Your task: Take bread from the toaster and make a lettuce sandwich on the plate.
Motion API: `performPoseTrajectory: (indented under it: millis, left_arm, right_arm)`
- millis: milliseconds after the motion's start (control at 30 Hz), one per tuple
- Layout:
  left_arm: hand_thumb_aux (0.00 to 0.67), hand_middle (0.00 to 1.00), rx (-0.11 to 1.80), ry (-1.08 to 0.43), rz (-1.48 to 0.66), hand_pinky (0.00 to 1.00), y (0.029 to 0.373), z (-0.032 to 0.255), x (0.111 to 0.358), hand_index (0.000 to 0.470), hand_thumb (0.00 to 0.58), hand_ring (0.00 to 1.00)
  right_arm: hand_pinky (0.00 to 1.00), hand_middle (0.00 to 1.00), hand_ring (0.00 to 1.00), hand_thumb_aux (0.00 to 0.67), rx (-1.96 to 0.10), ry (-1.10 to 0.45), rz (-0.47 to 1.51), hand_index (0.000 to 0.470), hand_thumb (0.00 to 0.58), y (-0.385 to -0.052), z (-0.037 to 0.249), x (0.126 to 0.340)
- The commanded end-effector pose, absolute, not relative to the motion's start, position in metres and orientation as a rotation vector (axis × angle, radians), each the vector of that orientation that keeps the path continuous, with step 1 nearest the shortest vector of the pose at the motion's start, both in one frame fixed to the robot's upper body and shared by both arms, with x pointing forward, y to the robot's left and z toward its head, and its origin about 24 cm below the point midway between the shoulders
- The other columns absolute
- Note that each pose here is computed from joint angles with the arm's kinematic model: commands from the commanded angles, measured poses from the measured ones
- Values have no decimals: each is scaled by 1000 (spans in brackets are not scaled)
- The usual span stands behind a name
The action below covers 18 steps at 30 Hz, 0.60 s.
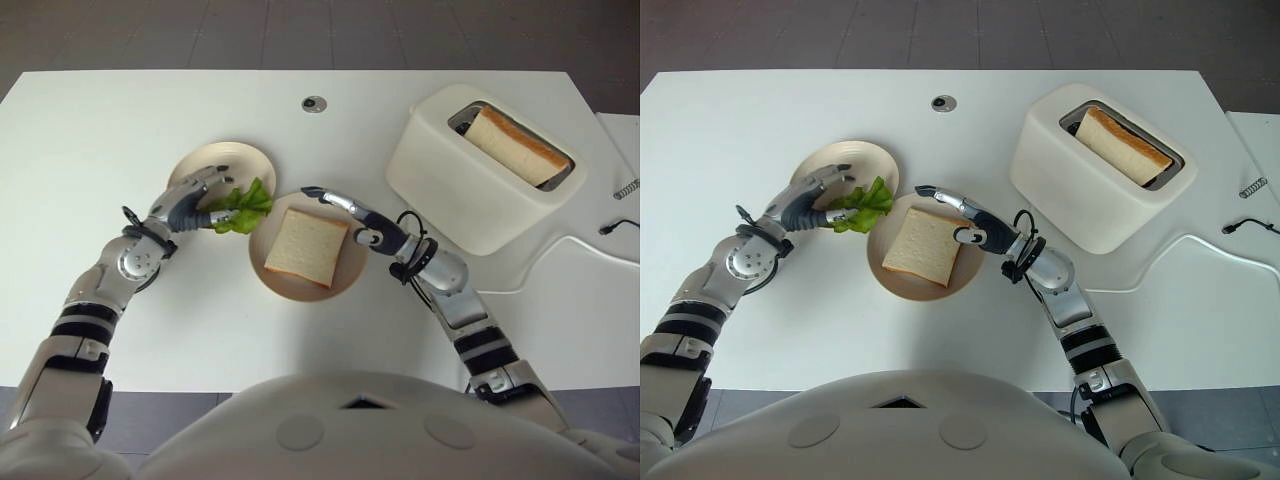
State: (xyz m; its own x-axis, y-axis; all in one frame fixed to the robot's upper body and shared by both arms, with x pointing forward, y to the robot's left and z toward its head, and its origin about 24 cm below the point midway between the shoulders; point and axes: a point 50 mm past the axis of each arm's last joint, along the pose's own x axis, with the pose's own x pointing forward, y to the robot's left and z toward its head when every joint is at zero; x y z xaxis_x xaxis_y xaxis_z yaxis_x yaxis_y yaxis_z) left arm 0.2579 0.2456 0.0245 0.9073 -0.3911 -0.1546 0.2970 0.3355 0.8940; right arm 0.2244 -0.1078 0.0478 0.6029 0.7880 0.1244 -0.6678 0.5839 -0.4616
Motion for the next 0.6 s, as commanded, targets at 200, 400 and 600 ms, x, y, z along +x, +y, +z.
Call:
performPoseTrajectory:
  millis: [200, 400, 600]
  left_arm:
    - [581, 0, 1182, 12, -522, 0, 244, 4, 259, 407, 570, 0]
    - [670, 0, 1127, -49, -481, 0, 240, 11, 264, 470, 580, 0]
    - [670, 0, 1014, -181, -410, 0, 237, 36, 269, 470, 580, 0]
  right_arm:
    - [0, 0, 0, 0, -399, -323, 867, 0, 0, -108, 45, 224]
    - [0, 0, 0, 0, -399, -324, 864, 0, 0, -107, 45, 225]
    - [0, 0, 0, 0, -396, -322, 858, 0, 0, -108, 45, 226]
